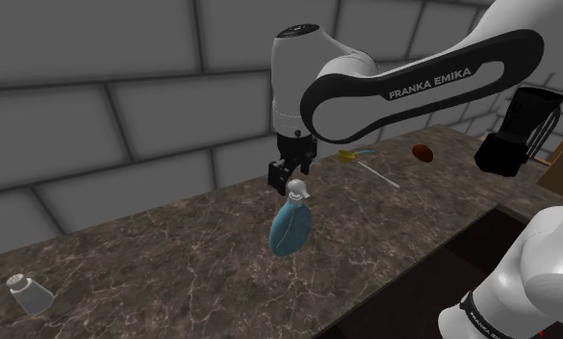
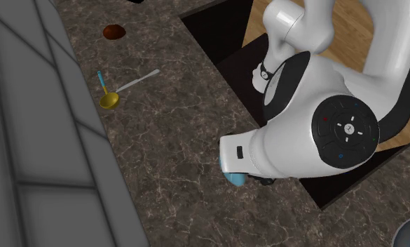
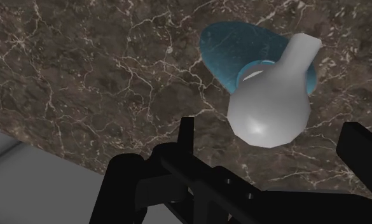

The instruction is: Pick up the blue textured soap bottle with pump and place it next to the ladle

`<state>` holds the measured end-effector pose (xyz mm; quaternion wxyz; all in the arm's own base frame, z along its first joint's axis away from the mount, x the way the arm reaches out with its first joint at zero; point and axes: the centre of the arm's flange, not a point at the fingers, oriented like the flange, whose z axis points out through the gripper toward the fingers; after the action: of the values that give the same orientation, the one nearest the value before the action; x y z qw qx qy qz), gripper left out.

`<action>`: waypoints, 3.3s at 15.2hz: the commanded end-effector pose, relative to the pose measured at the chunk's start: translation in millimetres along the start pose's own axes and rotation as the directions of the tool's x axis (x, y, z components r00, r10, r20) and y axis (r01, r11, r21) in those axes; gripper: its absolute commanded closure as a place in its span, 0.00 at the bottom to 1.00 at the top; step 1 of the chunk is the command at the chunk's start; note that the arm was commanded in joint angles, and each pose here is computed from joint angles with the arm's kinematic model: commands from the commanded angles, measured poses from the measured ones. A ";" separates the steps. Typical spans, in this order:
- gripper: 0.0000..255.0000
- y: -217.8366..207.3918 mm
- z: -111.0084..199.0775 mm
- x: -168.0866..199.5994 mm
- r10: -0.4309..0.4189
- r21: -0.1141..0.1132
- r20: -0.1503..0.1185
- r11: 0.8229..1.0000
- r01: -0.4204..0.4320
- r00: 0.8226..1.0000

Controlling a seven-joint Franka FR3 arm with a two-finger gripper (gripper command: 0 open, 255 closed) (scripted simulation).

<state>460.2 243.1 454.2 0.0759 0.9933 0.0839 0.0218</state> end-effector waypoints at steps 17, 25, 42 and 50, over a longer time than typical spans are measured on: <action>1.00 -0.3 13.3 -0.3 0.000 0.000 0.000 1.000 0.000 1.000; 1.00 4.6 -17.9 0.7 0.000 0.000 0.000 1.000 0.000 1.000; 1.00 18.4 -106.6 3.5 0.000 0.000 0.000 1.000 0.000 1.000; 1.00 25.0 -148.3 4.7 0.000 0.000 0.000 1.000 0.000 1.000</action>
<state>461.6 240.3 598.2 0.0758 0.9933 0.0839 0.0219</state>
